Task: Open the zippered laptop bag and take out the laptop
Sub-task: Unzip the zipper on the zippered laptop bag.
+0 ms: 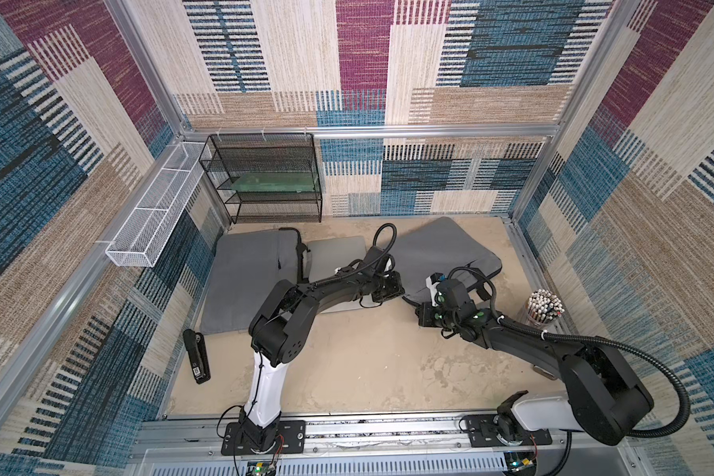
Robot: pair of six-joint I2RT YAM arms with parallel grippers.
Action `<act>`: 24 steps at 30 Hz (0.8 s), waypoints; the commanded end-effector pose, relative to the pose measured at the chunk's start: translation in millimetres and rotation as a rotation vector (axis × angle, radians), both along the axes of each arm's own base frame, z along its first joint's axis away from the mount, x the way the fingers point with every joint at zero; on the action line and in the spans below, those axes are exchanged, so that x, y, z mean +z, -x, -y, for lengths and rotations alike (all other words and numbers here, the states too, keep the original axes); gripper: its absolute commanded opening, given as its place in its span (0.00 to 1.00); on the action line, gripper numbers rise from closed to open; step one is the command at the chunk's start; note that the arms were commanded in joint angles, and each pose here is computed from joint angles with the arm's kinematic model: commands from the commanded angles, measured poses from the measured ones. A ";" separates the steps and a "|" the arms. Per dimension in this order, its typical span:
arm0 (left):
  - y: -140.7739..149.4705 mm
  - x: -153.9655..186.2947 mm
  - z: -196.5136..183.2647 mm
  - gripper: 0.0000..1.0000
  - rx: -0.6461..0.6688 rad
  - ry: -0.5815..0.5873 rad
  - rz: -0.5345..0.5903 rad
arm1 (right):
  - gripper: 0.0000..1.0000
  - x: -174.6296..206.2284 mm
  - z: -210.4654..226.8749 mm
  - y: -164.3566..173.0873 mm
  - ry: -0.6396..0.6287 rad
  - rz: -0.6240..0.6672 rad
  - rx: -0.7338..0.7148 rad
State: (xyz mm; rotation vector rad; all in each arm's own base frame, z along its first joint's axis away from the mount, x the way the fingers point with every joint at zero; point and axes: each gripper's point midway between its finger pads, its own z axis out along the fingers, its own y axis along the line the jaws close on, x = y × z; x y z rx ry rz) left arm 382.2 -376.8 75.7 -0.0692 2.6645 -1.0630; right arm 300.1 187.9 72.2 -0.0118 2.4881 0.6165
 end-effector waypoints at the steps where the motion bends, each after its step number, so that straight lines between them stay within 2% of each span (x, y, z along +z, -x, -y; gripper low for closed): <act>1: -13.0 3.4 -12.4 0.00 0.005 -0.055 0.068 | 0.00 -18.0 14.9 11.2 0.065 -0.070 -0.017; 14: -23.4 0.3 -22.4 0.00 -0.013 -0.094 0.093 | 0.00 -29.8 20.1 21.9 0.088 -0.131 0.006; 24: -22.3 0.7 -21.0 0.00 -0.046 -0.091 0.094 | 0.00 -26.8 26.0 13.7 0.077 -0.120 -0.026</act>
